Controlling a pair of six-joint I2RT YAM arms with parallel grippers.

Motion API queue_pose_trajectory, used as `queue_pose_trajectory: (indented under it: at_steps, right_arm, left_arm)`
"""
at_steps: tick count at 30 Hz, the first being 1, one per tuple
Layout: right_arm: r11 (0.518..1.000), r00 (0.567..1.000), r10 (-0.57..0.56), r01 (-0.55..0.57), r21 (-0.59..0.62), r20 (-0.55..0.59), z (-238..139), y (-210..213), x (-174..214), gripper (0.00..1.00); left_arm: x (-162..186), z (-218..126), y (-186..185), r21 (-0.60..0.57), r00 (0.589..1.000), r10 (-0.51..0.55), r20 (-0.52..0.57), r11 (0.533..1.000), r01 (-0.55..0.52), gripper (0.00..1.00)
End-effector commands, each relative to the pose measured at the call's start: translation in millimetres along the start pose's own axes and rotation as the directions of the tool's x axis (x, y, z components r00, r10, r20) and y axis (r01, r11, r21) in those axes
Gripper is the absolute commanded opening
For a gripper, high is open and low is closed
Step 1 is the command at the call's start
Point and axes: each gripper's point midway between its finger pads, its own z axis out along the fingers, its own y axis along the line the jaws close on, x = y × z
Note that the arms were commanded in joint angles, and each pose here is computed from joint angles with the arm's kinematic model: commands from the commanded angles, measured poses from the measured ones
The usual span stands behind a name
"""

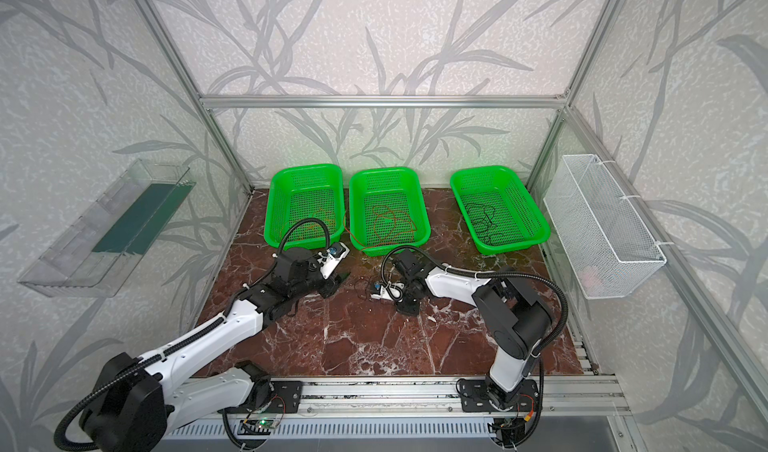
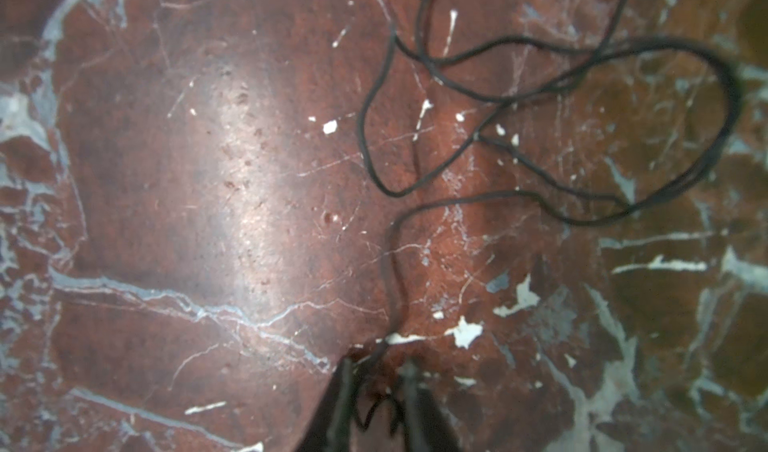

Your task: Untangle the cables

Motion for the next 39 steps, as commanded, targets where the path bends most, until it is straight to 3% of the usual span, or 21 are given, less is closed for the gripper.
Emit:
queue_pose_trajectory:
  at_steps: [1, 6, 9, 11, 13, 17, 24, 30, 32, 34, 35, 36, 38, 39]
  right_arm:
    - [1.000, 0.998, -0.012, 0.012, 0.007, -0.065, -3, 5, 17, 0.00]
    - [0.970, 0.988, -0.061, 0.025, 0.241, 0.142, -106, -12, -38, 0.00]
    - [0.946, 0.940, -0.137, 0.031, 0.323, 0.311, -171, -7, -74, 0.00]
    - [0.940, 0.917, -0.188, 0.064, 0.335, 0.352, -200, 1, -87, 0.00]
    - [0.936, 0.906, -0.213, 0.082, 0.342, 0.365, -221, 6, -95, 0.00]
    - [0.914, 0.885, -0.267, 0.107, 0.392, 0.382, -250, 6, -107, 0.00]
    - [0.892, 0.855, -0.322, 0.129, 0.433, 0.408, -279, 7, -122, 0.00]
    - [0.868, 0.838, -0.364, 0.147, 0.475, 0.406, -296, 5, -128, 0.00]
    - [0.861, 0.834, -0.374, 0.150, 0.486, 0.405, -300, 5, -130, 0.00]
    - [0.855, 0.836, -0.374, 0.144, 0.498, 0.401, -302, 2, -129, 0.00]
    - [0.851, 0.842, -0.361, 0.122, 0.510, 0.401, -304, -2, -127, 0.00]
    - [0.845, 0.847, -0.335, 0.078, 0.528, 0.412, -307, -9, -124, 0.11]
    - [0.826, 0.846, -0.287, -0.019, 0.563, 0.450, -317, -22, -115, 0.48]
    - [0.819, 0.832, -0.255, -0.085, 0.568, 0.493, -322, -30, -109, 0.56]
  left_arm:
    - [-17, -11, 0, 0.002, 0.997, 0.021, 0.077, 1.000, -0.021, 0.61]
    - [-42, -29, -28, 0.134, 0.977, 0.077, 0.199, 0.985, -0.104, 0.66]
    - [-66, -42, -52, 0.186, 0.949, 0.134, 0.284, 0.964, -0.192, 0.71]
    - [-86, -50, -66, 0.182, 0.921, 0.188, 0.341, 0.948, -0.261, 0.76]
    - [-109, -59, -77, 0.170, 0.890, 0.226, 0.396, 0.934, -0.313, 0.80]
    - [-150, -69, -84, 0.184, 0.856, 0.204, 0.475, 0.928, -0.324, 0.89]
    - [-179, -54, -103, 0.286, 0.847, 0.134, 0.514, 0.904, -0.317, 0.88]
    - [-183, -37, -131, 0.400, 0.864, 0.094, 0.495, 0.858, -0.322, 0.75]
    - [-186, -33, -133, 0.407, 0.867, 0.095, 0.490, 0.854, -0.324, 0.55]
    - [-196, -34, -134, 0.395, 0.856, 0.097, 0.507, 0.857, -0.331, 0.21]
    - [-203, -37, -132, 0.383, 0.847, 0.097, 0.523, 0.861, -0.335, 0.10]
    - [-212, -41, -131, 0.367, 0.834, 0.096, 0.543, 0.866, -0.339, 0.00]
    - [-227, -50, -128, 0.341, 0.812, 0.095, 0.576, 0.874, -0.345, 0.00]
    - [-236, -55, -125, 0.325, 0.804, 0.091, 0.588, 0.883, -0.338, 0.00]
